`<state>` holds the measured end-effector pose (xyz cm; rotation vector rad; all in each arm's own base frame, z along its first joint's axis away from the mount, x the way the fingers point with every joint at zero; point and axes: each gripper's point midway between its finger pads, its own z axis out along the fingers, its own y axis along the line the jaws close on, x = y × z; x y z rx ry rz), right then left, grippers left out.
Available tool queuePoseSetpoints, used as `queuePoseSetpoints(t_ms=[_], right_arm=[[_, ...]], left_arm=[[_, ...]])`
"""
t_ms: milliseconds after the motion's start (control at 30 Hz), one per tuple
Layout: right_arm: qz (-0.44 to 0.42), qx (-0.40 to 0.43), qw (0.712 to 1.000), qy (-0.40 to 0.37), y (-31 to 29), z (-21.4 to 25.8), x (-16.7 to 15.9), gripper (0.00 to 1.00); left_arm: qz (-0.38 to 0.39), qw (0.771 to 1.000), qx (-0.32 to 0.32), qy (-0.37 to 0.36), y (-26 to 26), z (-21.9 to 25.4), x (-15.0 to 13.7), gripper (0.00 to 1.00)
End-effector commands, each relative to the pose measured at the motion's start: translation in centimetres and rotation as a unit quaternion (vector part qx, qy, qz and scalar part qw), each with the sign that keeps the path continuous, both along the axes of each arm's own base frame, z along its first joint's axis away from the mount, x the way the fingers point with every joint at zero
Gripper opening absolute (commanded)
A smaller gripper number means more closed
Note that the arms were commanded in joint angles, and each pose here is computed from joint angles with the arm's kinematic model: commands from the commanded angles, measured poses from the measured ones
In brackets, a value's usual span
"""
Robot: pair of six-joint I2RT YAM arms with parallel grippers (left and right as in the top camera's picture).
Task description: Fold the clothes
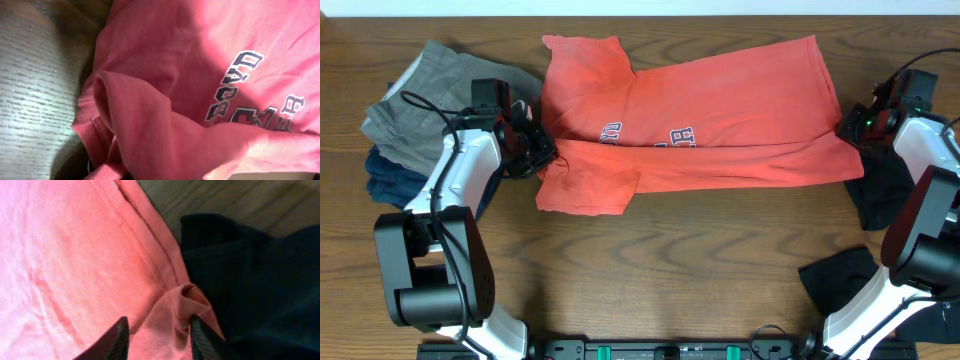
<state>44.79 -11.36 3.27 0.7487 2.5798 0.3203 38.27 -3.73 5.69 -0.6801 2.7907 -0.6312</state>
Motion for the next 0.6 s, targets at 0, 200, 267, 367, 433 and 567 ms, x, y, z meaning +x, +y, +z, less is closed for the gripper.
queuePoseSetpoints(t_ms=[0, 200, 267, 367, 433, 567], right_arm=[[0.013, 0.021, 1.000, -0.009, 0.8, 0.6, 0.0, 0.45], [-0.051, -0.008, 0.999, -0.010, -2.9, 4.9, -2.6, 0.38], [-0.084, -0.024, 0.996, 0.001, -4.7, 6.3, -4.4, 0.21], [-0.111, -0.029, 0.993, 0.004, -6.5, 7.4, -6.1, 0.01], [-0.100, -0.030, 0.994, 0.022, -6.9, 6.8, -7.1, 0.01], [-0.063, -0.025, 0.995, 0.069, -6.4, 4.0, -8.4, 0.01]], left_arm=[[0.009, 1.000, 0.002, 0.006, 0.4, -0.2, -0.1, 0.17], [0.009, 1.000, 0.002, 0.010, 0.4, -0.3, -0.3, 0.17], [0.009, 1.000, 0.002, 0.010, 0.4, -0.3, -0.3, 0.17], [0.009, 1.000, 0.001, 0.011, 0.4, -0.3, -0.3, 0.17], [0.009, 1.000, 0.001, 0.011, 0.4, -0.3, -0.3, 0.17], [0.009, 1.000, 0.001, 0.011, 0.4, -0.3, -0.3, 0.17]])
